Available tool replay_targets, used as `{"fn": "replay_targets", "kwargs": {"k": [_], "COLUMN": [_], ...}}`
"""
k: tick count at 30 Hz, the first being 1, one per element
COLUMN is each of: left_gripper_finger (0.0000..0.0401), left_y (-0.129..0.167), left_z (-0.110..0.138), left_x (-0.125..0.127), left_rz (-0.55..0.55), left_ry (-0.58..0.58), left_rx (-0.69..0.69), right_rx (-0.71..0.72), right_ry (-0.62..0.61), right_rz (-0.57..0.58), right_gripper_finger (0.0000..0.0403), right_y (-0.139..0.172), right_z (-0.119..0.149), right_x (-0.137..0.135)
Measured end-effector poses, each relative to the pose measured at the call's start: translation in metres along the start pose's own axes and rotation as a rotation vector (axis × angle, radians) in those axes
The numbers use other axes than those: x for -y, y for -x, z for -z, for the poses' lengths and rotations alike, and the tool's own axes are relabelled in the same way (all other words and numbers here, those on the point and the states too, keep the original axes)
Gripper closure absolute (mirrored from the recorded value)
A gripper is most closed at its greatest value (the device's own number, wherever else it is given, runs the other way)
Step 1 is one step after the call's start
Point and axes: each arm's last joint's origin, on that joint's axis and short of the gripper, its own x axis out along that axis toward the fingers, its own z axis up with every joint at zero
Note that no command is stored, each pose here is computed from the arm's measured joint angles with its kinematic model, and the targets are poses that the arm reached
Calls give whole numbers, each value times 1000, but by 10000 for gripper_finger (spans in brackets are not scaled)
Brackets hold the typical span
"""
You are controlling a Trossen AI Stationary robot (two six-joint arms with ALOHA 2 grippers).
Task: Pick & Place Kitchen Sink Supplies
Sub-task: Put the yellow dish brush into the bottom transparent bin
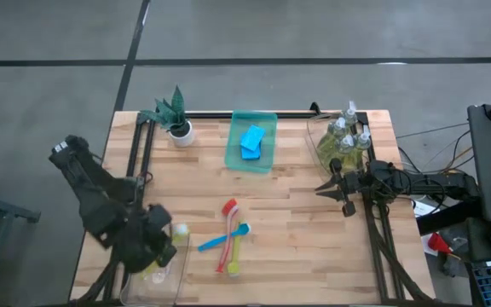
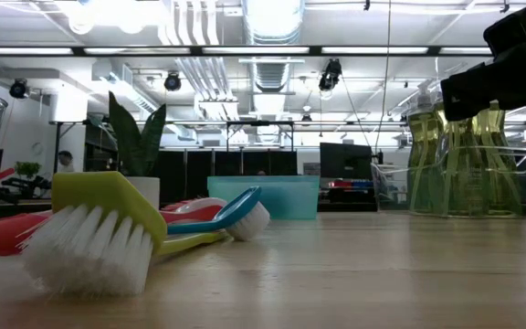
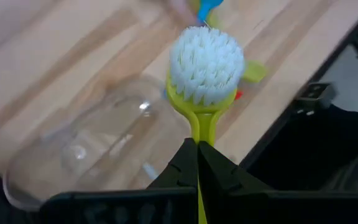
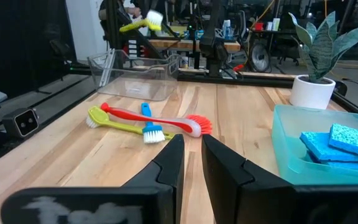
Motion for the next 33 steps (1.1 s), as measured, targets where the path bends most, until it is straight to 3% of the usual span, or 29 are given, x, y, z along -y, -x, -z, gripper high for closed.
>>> {"fn": "replay_targets", "kwargs": {"k": [4,9,14,25,33], "left_gripper_finger": [401,401,401,401,399], "left_y": [-20,-48,-76,-118,-124], "left_z": [24,36,47,54,54], "left_x": [-6,-12,-25,-53,-59], "left_rz": [-50,-62,-100,-154,-171], "left_ry": [36,16,39,63,113], "left_rx": [-10,-11,-124,-161,-162], "right_rx": [0,0,0,0,0], "right_ry": [0,0,0,0,0], "right_rz": [0,0,0,0,0], "right_gripper_finger": [351,351,351,351,351], "right_y": [0,0,0,0,0], "right_z": [0,0,0,0,0], "right_x": [0,0,0,0,0]}}
